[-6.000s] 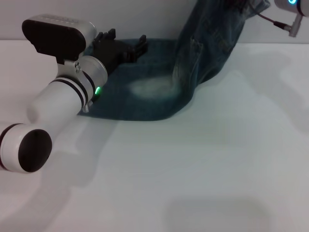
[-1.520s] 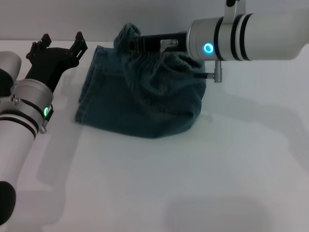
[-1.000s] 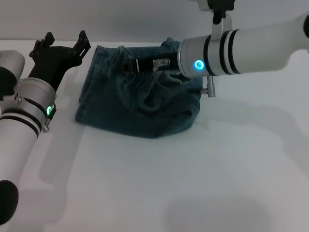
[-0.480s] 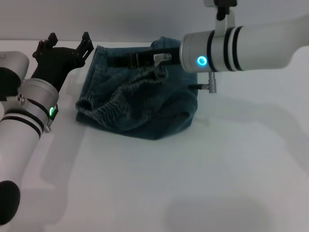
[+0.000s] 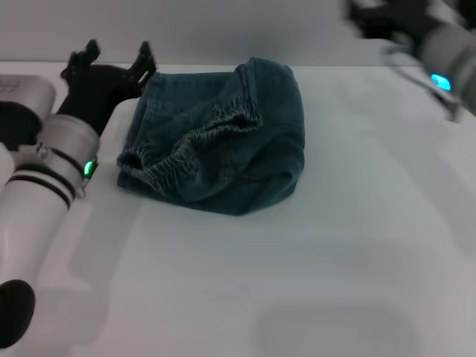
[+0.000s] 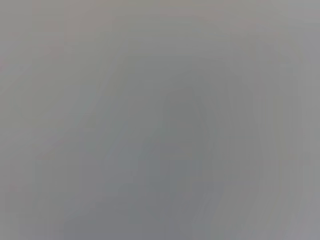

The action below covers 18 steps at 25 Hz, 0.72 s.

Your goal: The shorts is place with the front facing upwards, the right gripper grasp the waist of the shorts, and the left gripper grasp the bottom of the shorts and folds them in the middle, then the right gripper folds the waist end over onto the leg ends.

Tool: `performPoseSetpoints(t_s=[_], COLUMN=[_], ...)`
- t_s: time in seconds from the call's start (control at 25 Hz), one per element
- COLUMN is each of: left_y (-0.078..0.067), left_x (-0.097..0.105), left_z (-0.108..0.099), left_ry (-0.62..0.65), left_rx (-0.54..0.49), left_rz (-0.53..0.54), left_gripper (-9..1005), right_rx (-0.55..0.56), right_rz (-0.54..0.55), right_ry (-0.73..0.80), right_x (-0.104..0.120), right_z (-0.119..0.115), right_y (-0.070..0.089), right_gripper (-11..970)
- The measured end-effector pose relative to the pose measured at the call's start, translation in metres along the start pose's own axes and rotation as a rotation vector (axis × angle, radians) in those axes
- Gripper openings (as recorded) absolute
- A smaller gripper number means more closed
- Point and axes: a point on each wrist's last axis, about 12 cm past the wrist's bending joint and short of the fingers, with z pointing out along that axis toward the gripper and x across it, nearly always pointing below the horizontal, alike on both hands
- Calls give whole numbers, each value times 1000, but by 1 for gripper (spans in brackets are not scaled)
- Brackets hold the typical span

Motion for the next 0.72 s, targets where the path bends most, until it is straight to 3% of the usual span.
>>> performPoseSetpoints(t_s=[0.08,0.24,0.32,0.52,0.6,0.72], left_y=[-7,-30,-50,-70,-85,-91], left_x=[-4,-9,-13,-20,-28,-32], left_z=[1,3,6,7,6,4], left_ry=[-12,39,131,249,294,319], left_rx=[42,170,266,347,400,426], left_rz=[35,128,218,331,429,477], left_gripper=[860,860,860,860,860,860], right_rx=[140,285,331,384,406,423], right_rz=[-41,-35,-6,33,66,104], right_ry=[-60,-61,-10,54,73,88], right_x=[7,30,51,76,85,92], right_z=[-17,-44,-60,-83,-91,-96], right_y=[-13,-35,-46,-59,-64,-69], right_gripper=[508,512,514,519,521,524])
